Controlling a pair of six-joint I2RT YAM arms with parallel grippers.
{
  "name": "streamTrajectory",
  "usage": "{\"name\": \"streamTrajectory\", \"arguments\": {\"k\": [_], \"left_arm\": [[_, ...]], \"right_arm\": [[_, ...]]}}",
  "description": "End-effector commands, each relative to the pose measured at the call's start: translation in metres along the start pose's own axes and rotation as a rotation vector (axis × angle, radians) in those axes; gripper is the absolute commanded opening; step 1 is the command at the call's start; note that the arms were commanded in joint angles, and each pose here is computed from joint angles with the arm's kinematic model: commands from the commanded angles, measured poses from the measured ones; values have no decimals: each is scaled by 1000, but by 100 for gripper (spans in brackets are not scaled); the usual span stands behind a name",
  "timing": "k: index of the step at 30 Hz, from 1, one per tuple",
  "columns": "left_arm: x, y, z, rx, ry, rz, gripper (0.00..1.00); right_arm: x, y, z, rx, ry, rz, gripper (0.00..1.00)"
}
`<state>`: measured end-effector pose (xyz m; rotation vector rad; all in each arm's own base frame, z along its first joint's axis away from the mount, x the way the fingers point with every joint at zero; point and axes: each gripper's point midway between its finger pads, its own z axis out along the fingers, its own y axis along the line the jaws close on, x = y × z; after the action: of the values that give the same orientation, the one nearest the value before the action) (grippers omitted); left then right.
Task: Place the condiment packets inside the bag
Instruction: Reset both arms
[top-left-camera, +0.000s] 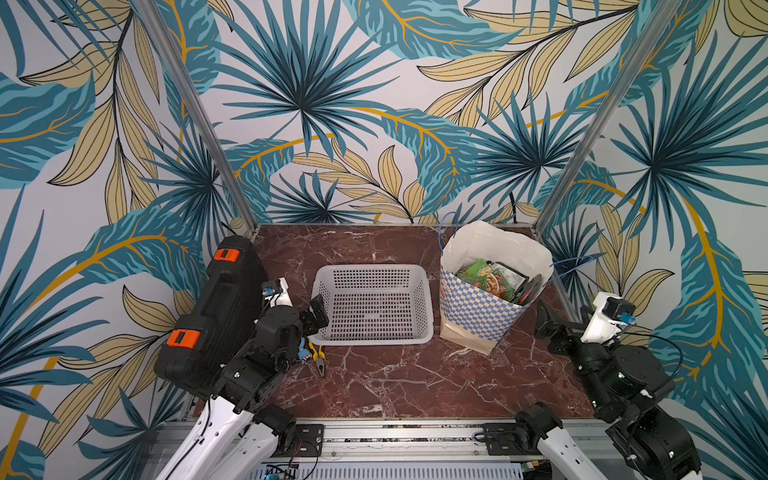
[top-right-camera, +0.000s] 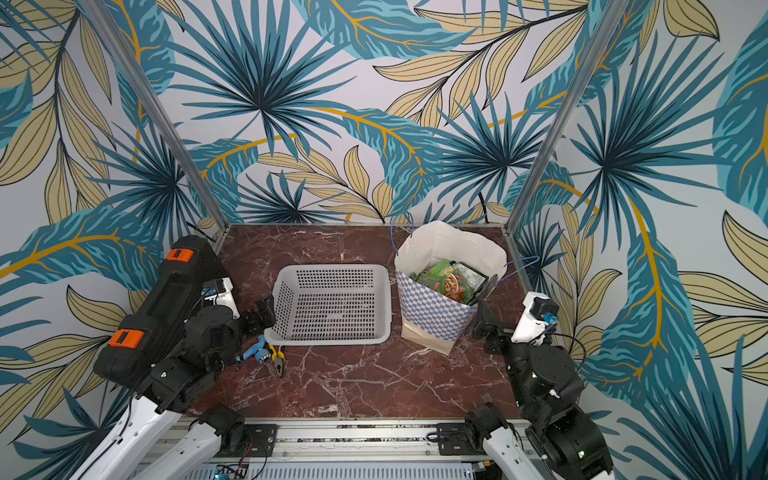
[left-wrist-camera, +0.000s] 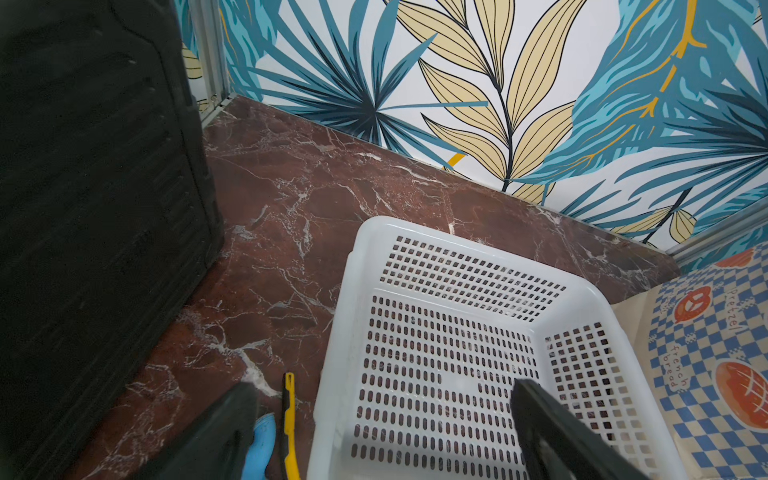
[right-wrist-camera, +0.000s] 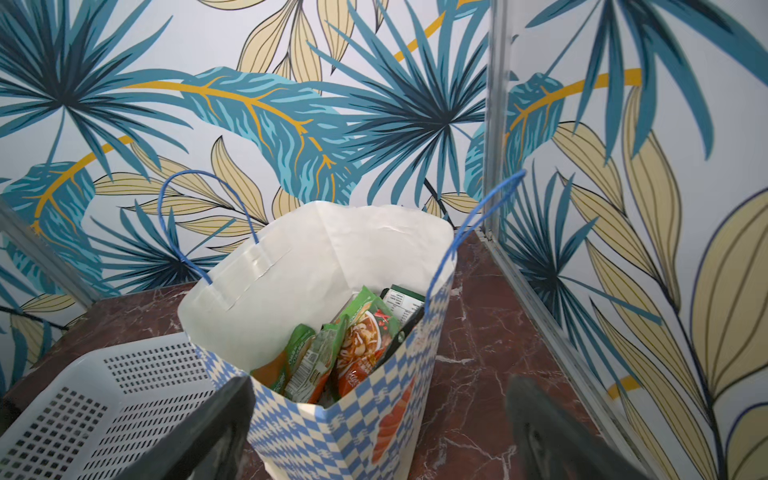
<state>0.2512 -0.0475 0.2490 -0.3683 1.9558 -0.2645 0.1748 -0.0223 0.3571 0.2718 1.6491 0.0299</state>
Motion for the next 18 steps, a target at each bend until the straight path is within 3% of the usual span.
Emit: {"name": "streamTrajectory", "arguments": {"k": [1,7,14,18], "left_arm": [[2,14,-6,-50,-17,-7,100],[6,38,-4,-154,-68,17,100],[12,55,7,-272,-53,91,100],[15,63,17,-320,-45,124,100]], "right_arm": [[0,-29,-5,147,-60,18,100],[31,-61,2,362,-3,25,100],[80,-55,36,424,103,68,99],[92,-64,44,508,105,53,99]]}}
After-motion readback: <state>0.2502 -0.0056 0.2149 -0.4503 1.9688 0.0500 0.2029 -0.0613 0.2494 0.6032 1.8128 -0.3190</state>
